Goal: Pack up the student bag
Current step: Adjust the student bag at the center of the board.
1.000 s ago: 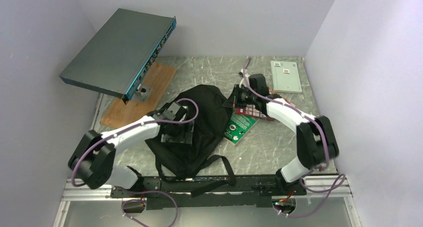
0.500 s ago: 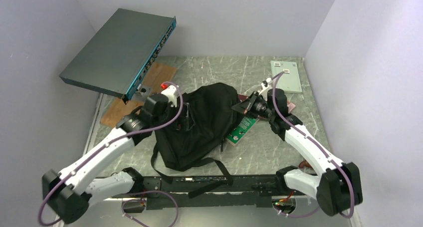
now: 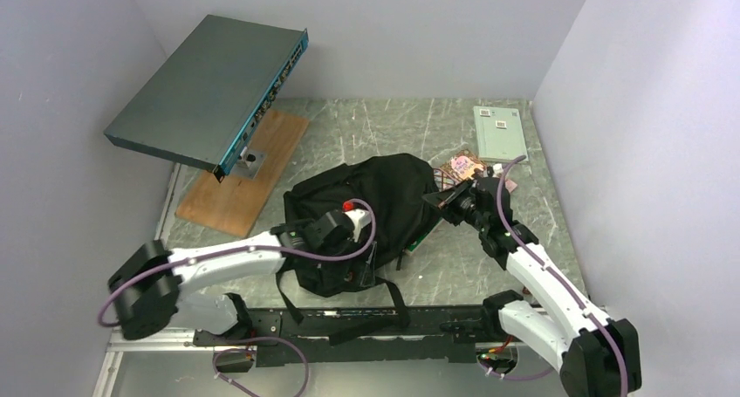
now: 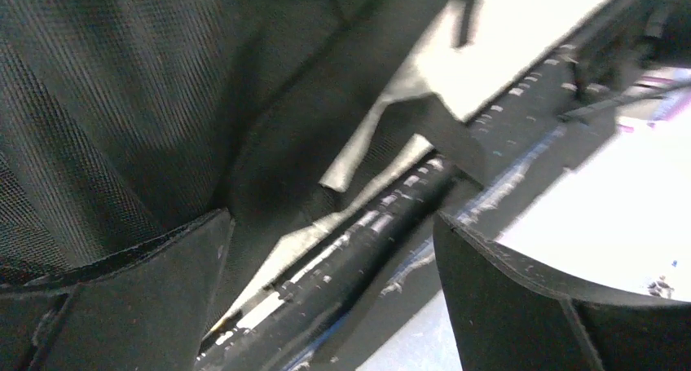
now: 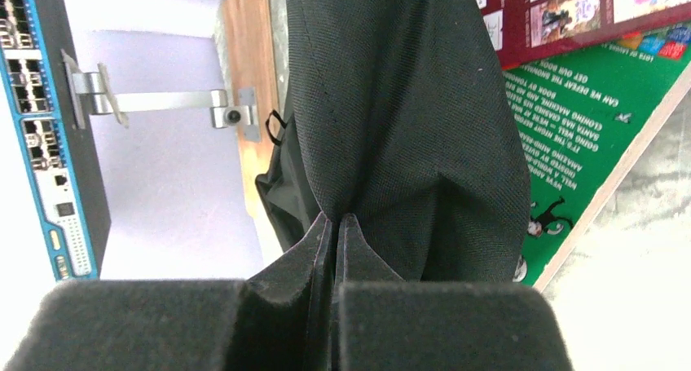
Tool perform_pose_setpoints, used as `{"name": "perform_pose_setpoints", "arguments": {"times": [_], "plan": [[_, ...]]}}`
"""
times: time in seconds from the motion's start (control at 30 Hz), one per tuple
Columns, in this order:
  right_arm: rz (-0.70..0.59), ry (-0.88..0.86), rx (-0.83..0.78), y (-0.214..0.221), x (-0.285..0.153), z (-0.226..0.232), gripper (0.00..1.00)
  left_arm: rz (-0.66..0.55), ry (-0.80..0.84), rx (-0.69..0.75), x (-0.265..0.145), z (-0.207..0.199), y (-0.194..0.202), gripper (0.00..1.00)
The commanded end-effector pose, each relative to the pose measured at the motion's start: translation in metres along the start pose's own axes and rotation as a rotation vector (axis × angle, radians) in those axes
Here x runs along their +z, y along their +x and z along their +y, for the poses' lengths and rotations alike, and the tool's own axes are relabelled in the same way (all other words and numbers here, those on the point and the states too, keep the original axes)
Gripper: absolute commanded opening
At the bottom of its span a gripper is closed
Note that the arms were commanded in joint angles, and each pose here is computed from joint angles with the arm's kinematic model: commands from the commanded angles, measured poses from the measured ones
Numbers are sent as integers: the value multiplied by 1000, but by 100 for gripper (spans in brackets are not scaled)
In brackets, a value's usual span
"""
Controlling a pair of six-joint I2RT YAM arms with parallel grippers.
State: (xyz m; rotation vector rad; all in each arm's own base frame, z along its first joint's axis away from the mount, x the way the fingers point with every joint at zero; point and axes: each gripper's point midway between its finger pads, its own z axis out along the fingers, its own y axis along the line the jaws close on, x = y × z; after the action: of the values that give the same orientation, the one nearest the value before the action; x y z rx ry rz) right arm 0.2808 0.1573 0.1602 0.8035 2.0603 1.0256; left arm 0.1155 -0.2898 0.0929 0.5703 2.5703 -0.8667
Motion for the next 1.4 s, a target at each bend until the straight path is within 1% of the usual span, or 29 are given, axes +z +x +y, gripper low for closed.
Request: {"name": "perform_pose_setpoints", "arguments": {"times": [0.0,0.1,0.13,0.17,0.23,0.33,0.4,0.43,0.5,0.6,0.67,0.73,0.8,0.87,0.9,0.93,0.97,1.03,1.07,1.1,1.13,1.17,1.2,1.23,1.3,1.37], "plan": [[-60,-96,58,-12,-17,29,0,17,-142,-89,28,33,-19,100],[-13,-98,51,0,-23,23,0,23,-224,-137,33,73,-44,100],[7,-95,48,6,-25,19,0,19,-281,-139,28,86,-58,99],[25,-97,43,11,-26,16,0,-3,-362,-118,22,100,-71,100],[64,-104,23,23,-29,11,0,-67,-486,-32,13,122,-104,100],[141,-159,-64,43,-33,11,0,-25,-534,-15,9,133,-135,100],[211,-216,-150,59,-39,18,0,-38,-547,-3,3,130,-147,100],[246,-259,-199,67,-42,23,0,-62,-513,1,0,123,-152,100],[319,-308,-286,83,-47,30,0,-103,-436,-5,-6,108,-150,100],[455,-352,-405,108,-52,37,0,-137,-359,-35,-22,94,-134,100],[530,-387,-442,122,-52,46,0,-159,-334,-60,-38,89,-121,100],[578,-391,-430,134,-48,48,0,-185,-282,-80,-53,79,-108,100],[589,-410,-397,140,-43,49,0,-204,-238,-90,-64,73,-94,100],[598,-387,-383,146,-37,40,0,-214,-251,-119,-74,77,-81,100],[598,-334,-396,147,-32,27,1,-218,-261,-138,-76,80,-74,100],[583,-271,-439,144,-27,13,8,-222,-270,-158,-77,84,-68,100],[561,-168,-516,137,-21,-7,21,-226,-275,-184,-75,88,-61,100],[485,58,-689,107,-14,-35,34,-244,-269,-241,-73,90,-53,98],[423,187,-787,86,-14,-49,40,-255,-262,-260,-73,91,-50,96],[381,277,-855,72,-19,-54,46,-276,-253,-275,-74,91,-49,96],[367,315,-899,67,-27,-54,51,-294,-242,-288,-76,90,-47,96],[311,346,-930,58,-32,-50,54,-320,-227,-291,-80,88,-48,96],[281,339,-935,57,-37,-44,58,-355,-239,-292,-86,91,-51,98],[249,319,-929,59,-42,-36,60,-386,-247,-286,-92,92,-53,99],[193,273,-886,72,-47,-23,72,-439,-256,-263,-105,92,-59,100],[142,273,-825,77,-48,-21,75,-467,-270,-241,-118,90,-64,100]]}}
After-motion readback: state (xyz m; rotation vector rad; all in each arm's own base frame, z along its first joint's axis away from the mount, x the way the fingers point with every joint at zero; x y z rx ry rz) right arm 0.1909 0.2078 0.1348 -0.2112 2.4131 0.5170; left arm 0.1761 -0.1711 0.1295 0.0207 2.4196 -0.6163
